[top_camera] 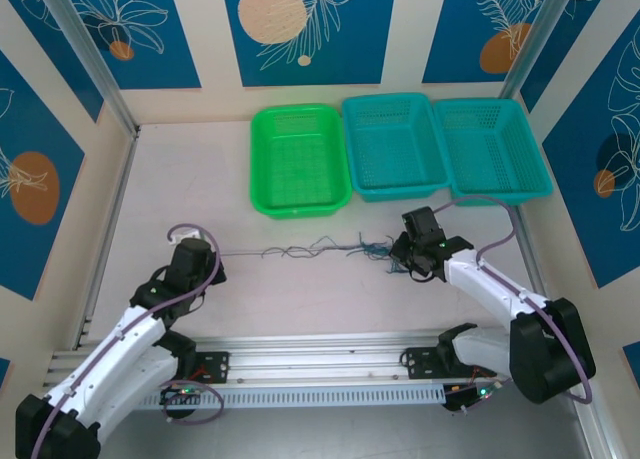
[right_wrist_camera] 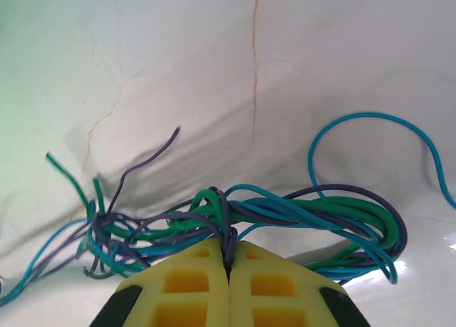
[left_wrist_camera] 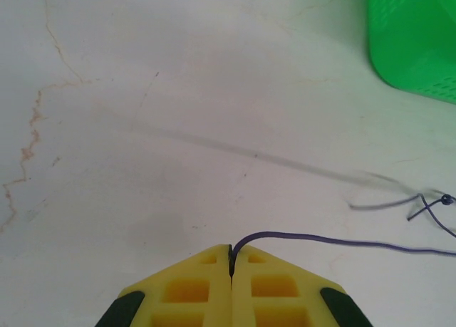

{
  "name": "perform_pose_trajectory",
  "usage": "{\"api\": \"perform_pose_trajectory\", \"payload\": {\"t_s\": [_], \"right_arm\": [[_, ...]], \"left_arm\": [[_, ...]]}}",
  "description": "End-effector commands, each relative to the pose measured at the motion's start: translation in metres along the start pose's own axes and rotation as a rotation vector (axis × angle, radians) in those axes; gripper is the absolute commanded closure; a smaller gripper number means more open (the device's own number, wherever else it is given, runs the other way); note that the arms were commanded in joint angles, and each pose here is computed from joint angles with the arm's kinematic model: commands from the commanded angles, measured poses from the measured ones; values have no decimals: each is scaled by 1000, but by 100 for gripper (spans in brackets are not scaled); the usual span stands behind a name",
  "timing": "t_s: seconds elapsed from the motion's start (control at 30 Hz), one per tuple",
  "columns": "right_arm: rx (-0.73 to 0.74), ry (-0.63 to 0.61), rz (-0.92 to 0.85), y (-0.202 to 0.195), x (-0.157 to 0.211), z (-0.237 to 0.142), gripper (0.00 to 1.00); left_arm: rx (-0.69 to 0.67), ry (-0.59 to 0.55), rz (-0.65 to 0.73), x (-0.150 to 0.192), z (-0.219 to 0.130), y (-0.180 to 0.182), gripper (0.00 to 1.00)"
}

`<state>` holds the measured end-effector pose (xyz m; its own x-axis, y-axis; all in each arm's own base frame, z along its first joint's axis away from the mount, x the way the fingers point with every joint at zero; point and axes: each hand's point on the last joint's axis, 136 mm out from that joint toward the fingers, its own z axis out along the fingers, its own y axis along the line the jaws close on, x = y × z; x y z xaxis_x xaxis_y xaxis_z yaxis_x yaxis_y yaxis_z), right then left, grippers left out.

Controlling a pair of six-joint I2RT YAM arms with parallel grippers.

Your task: Untangle the cables

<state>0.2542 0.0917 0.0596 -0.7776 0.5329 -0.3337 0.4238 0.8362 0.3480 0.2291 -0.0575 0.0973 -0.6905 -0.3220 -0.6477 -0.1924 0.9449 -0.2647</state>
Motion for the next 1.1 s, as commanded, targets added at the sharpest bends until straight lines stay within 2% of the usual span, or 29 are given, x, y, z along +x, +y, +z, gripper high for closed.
{"api": "perform_pose_trajectory", "payload": {"t_s": [0.0, 0.07, 0.13, 0.27, 0.33, 0.43, 0.57, 0.67, 0.77, 0.87, 0.97, 1.07], "right_arm": [[30, -1, -112, 2, 12, 0, 90], [-2, -3, -261, 26, 16, -6, 71], [32, -55, -382, 42, 10, -20, 56], [-41, -177, -675, 99, 13, -49, 37], [-94, -188, -777, 128, 25, -53, 35], [-175, -107, -883, 167, 55, -42, 35], [-218, -10, -888, 200, 78, -6, 31], [-226, 38, -864, 208, 88, 22, 21], [-176, 72, -837, 200, 90, 47, 20], [-88, 68, -766, 172, 78, 63, 34], [23, 76, -614, 127, 54, 70, 49], [76, 68, -468, 84, 31, 68, 56]], "left_arm": [[84, 30, 26, 8, 9, -13, 100], [155, 53, 30, 12, 12, -26, 100], [219, 59, 38, 12, 11, -38, 100], [255, 38, 42, 4, 6, -47, 100], [244, 25, 49, -1, 4, -46, 100], [215, 13, 54, -7, 2, -43, 100], [182, -17, 42, -16, -1, -39, 100], [157, -41, 34, -22, -6, -35, 100], [121, -68, 29, -27, -12, -27, 100], [27, -99, 11, -32, -19, -8, 100], [-67, -154, -14, -39, -31, 14, 100], [-106, -213, -56, -45, -42, 30, 100]]}}
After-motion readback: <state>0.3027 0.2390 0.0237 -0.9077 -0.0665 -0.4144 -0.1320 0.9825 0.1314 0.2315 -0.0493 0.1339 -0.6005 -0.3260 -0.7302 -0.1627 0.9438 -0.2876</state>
